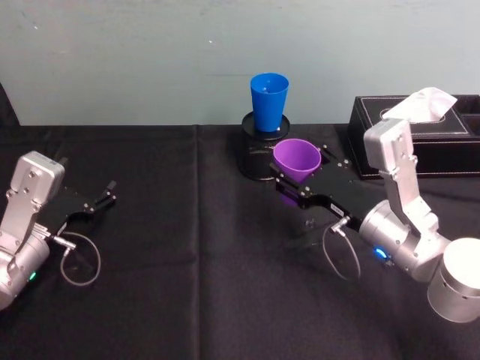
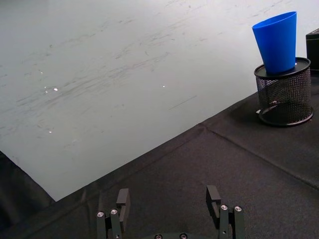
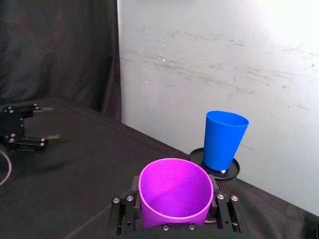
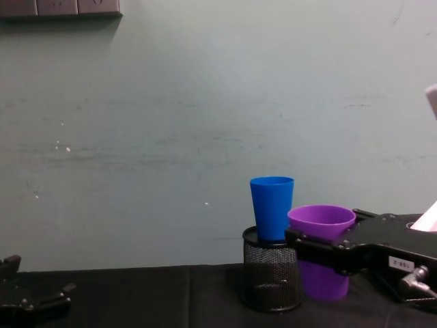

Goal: Pick up one cup with a gripper and tap it against the other cup.

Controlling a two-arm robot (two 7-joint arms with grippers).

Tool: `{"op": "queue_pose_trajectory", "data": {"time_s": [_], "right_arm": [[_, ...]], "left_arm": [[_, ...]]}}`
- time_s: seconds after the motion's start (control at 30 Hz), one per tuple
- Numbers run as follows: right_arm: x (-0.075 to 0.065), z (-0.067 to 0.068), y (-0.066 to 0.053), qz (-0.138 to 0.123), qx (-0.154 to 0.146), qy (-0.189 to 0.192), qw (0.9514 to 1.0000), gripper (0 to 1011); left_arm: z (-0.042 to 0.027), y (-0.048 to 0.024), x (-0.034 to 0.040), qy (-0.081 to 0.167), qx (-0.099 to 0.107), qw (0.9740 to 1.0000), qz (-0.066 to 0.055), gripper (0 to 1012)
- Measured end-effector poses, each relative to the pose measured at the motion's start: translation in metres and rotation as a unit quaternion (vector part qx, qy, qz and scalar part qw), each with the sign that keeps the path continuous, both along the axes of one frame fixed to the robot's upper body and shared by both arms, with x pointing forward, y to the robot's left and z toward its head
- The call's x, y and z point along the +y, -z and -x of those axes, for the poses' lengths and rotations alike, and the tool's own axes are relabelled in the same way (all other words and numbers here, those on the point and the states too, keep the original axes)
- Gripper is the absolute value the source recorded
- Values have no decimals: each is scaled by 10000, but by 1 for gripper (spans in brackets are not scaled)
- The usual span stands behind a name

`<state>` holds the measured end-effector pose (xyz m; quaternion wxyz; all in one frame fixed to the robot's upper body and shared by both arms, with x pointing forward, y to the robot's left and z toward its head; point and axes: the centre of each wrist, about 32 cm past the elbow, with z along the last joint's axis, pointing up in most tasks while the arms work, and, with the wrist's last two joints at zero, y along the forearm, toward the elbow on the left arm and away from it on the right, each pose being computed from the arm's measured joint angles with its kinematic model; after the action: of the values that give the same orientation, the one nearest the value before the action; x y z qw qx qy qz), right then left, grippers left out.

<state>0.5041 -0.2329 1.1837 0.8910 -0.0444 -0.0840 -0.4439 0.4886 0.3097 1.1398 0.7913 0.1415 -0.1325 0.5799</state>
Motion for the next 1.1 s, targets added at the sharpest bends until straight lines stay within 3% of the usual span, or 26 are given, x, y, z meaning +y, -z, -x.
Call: {"op": "queue_pose_trajectory", "data": {"time_s": [0.27, 0.6, 1.1], "right_arm": [[78, -193, -42, 6, 157, 81, 9998, 742], [228, -581, -116, -87, 358, 228, 9991, 742], [328, -926, -209, -300, 579, 355, 9972, 743]], "left_arm": [[0, 0, 0, 0, 0, 10000, 0, 1000], [0, 0, 0, 0, 0, 10000, 0, 1000], [0, 0, 0, 0, 0, 10000, 0, 1000]]}}
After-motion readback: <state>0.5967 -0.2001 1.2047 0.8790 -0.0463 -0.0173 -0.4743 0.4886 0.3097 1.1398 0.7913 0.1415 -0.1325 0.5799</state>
